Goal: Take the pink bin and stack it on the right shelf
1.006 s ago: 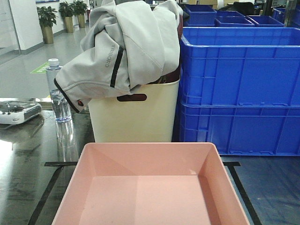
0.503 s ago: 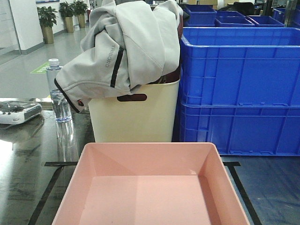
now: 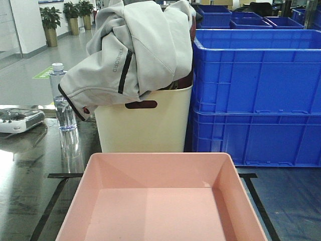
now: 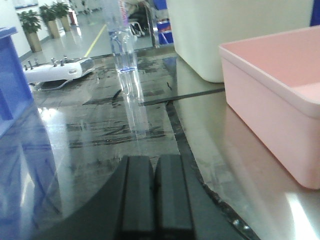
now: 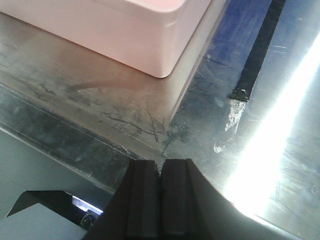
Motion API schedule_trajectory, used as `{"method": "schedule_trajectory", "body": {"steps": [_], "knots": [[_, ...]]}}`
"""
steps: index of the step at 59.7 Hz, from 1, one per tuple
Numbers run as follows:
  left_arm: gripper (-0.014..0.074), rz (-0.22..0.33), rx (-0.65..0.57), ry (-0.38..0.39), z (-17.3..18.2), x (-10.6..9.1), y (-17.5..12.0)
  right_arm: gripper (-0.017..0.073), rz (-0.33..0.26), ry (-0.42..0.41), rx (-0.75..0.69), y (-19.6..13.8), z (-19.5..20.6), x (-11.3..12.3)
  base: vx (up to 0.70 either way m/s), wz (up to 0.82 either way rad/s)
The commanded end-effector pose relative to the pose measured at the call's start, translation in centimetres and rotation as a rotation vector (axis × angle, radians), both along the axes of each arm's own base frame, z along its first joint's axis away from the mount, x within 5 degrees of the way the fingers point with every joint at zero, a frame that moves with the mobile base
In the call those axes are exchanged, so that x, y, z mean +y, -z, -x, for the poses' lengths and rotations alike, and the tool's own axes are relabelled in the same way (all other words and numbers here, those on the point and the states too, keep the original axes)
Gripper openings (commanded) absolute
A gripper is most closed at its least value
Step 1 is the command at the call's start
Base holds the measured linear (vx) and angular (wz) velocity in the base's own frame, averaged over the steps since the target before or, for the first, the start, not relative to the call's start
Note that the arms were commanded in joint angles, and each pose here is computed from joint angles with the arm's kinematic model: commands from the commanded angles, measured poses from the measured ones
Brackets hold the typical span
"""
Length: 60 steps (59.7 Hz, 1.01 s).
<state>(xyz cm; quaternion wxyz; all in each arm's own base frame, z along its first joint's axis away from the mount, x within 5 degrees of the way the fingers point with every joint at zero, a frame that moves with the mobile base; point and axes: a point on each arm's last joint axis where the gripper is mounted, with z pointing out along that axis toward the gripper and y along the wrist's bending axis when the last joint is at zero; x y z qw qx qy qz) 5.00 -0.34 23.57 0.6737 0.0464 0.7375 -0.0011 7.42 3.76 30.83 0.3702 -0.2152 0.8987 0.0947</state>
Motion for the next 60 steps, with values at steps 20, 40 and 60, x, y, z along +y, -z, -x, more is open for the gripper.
{"method": "schedule_trajectory", "body": {"steps": [20, 40, 60], "knots": [[-0.0008, 0.129, -0.200, -0.034, -0.5, 0.2, 3.2, -0.0009, -0.021, 0.003, -0.073, -1.1, -0.3, 0.0, 0.00, 0.00], [-0.0008, 0.123, -0.204, -0.037, -0.5, 0.2, 3.2, -0.0009, -0.020, 0.003, -0.075, -1.1, -0.3, 0.0, 0.00, 0.00], [-0.0008, 0.127, -0.204, -0.029, -0.6, 0.1, 3.2, -0.0009, -0.021, 0.003, -0.074, -1.1, -0.3, 0.0, 0.00, 0.00]]}}
